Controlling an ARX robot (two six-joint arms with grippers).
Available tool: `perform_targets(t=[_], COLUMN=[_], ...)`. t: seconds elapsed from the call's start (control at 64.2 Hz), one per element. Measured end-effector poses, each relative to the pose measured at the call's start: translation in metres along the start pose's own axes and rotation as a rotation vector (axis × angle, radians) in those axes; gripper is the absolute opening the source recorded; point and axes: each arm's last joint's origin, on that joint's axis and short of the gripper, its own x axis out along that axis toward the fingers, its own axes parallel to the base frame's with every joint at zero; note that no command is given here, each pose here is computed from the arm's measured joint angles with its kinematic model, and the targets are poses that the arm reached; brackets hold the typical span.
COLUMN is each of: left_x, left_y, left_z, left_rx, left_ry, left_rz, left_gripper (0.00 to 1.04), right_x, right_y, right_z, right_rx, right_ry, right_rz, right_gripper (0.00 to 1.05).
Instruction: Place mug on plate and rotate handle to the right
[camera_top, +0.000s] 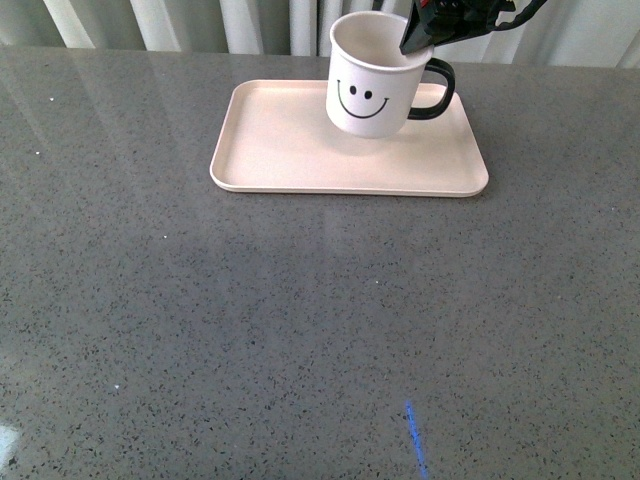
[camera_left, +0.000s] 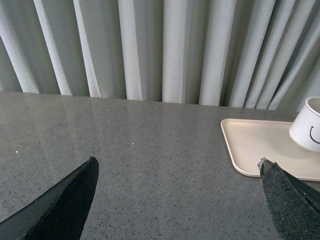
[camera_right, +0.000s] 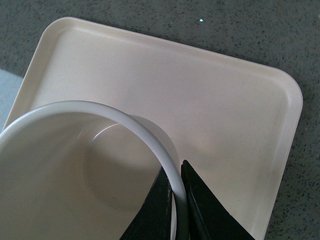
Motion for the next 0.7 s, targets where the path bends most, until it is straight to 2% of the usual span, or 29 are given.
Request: perform_targets(t=[0.39, 0.701], left_x=[0.0, 0.0], left_y=[0.0, 0.0], left_z=[0.0, 0.0], left_rx=[0.0, 0.0], left_ry=[0.0, 0.0], left_rz=[0.0, 0.0], left_gripper=[0.96, 0.96], right_x=[0.021, 0.021], right_y=[-0.001, 0.0], right_z=[-0.007, -0.005], right_rx=[-0.164, -0.198], right_ry=[0.07, 0.054], right_rz=[0.041, 0.036], right_gripper=[0.02, 0.02])
